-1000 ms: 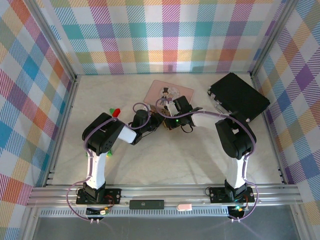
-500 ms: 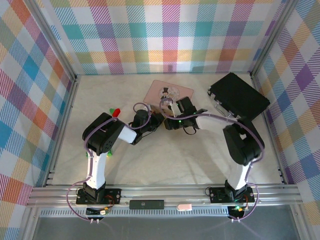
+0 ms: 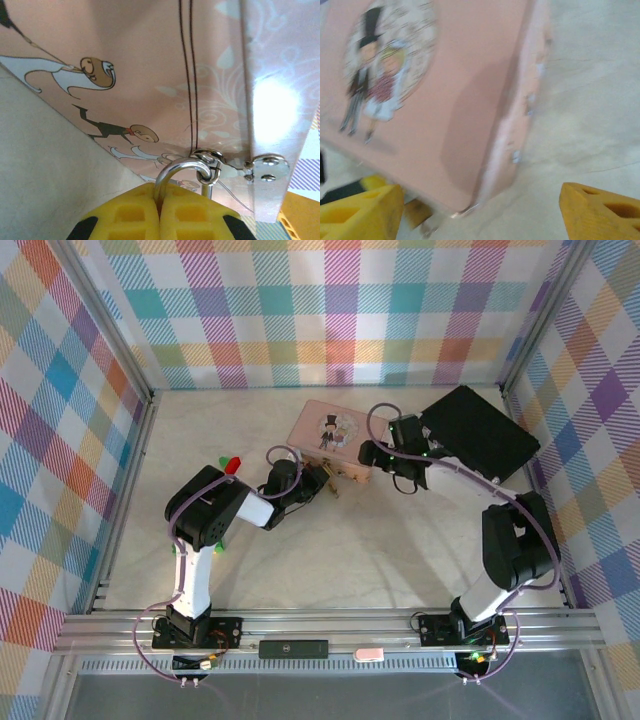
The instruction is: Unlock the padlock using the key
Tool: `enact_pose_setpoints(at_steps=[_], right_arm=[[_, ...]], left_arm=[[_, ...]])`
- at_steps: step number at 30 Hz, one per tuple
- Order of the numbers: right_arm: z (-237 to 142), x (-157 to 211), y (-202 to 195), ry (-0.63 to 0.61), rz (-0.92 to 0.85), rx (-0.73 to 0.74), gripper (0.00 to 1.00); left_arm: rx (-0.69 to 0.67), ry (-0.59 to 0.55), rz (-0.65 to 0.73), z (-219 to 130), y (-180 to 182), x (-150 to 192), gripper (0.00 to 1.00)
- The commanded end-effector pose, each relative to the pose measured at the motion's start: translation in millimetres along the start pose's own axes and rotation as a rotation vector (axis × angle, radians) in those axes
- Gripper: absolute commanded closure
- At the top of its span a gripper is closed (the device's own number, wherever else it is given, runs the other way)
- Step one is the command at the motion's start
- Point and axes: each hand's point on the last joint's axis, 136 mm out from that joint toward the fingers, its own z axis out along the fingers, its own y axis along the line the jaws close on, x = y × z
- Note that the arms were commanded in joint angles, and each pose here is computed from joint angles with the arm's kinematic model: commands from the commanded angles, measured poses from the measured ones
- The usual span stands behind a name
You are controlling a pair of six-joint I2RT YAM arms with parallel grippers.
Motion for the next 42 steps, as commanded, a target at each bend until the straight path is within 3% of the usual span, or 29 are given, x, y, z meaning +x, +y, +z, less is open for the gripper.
enact_pose_setpoints(at_steps=[1,10,29,33,42], right_arm=[[17,-12,-1,-0.032,0.08,0.026,0.19],[48,11,-21,0.03,0.192,0.103,0.22],[49,20,-34,0.0,0.322,0.159,0.28],[51,21,-32,0.004,0.333,0.154,0.28],[45,4,-15,-0.022,0.294,0.1,0.28]], left_arm=[[-0.003,-0.053,-0.033,-4,-6,-8,1.0],[0.014,-0.177,-0.13,-11,-10,-28,1.0],[-0.1,-0.515,-0.416,-35,18,-69,1.0],[-0.051,-0.554,-0.503,-33,15,-76,1.0],[-0.047,-0.508,-0.373,-33,-10,-82,1.0]])
